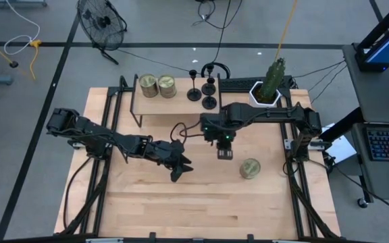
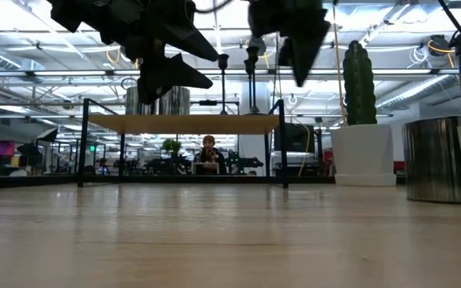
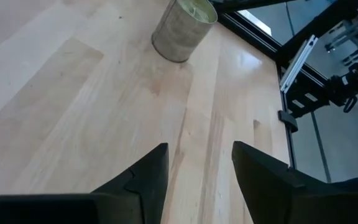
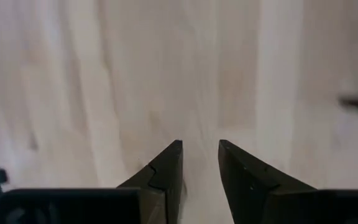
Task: Pick & Place candle stick holders
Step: Put the silver scented candle on the shelf
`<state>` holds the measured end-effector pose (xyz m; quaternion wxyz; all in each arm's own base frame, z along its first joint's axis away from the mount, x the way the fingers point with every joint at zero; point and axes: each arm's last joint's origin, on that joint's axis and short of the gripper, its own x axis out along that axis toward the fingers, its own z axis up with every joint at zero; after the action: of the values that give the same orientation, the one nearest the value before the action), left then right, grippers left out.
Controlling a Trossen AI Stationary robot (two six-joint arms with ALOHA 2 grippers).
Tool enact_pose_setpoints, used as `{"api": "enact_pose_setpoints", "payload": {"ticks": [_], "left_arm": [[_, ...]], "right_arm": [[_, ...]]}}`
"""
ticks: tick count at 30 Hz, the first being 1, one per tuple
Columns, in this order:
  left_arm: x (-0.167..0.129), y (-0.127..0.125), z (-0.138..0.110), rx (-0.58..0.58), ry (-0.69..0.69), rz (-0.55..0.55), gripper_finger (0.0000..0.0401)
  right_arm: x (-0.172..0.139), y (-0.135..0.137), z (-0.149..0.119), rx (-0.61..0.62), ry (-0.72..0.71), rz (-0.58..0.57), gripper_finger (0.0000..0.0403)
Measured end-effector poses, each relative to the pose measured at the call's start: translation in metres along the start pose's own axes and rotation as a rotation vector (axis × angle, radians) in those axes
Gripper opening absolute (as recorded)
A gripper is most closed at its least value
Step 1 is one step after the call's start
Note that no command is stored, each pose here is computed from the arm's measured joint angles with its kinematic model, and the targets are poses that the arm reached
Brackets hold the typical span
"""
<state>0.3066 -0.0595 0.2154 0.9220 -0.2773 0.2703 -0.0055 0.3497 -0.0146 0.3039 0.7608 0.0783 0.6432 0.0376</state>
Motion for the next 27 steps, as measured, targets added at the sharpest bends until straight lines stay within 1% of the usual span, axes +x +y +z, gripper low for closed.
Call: {"api": "enact_pose_setpoints", "payload": {"ticks": [5,8,12,17,19,22,24,27], "left_arm": [[0.000,0.001,0.001,0.006,-0.016,0.020,0.0182],[0.000,0.001,0.000,0.006,-0.015,0.022,0.0182],[0.000,0.001,0.000,0.006,-0.006,0.029,0.0182],[0.000,0.002,0.000,0.007,-0.011,0.037,0.0182],[0.000,0.002,0.000,0.006,-0.023,0.054,0.0182],[0.000,0.003,0.001,0.000,-0.040,0.076,0.0182],[0.000,0.003,0.001,0.000,-0.045,0.083,0.0182],[0.000,0.003,0.001,-0.008,-0.050,0.089,0.0182]], "right_arm": [[-0.006,0.000,-0.021,0.071,0.160,-0.098,0.0093],[-0.012,0.004,-0.039,0.079,0.190,-0.096,0.0093],[-0.015,0.008,-0.077,0.124,0.224,-0.102,0.0090],[-0.012,0.009,-0.127,0.248,0.198,-0.113,0.0090],[-0.008,0.009,-0.141,0.291,0.166,-0.089,0.0093],[0.001,0.008,-0.158,0.363,0.122,-0.021,0.0105],[0.008,0.006,-0.165,0.396,0.095,0.023,0.0117],[0.019,0.005,-0.173,0.437,0.081,0.058,0.0139]]}}
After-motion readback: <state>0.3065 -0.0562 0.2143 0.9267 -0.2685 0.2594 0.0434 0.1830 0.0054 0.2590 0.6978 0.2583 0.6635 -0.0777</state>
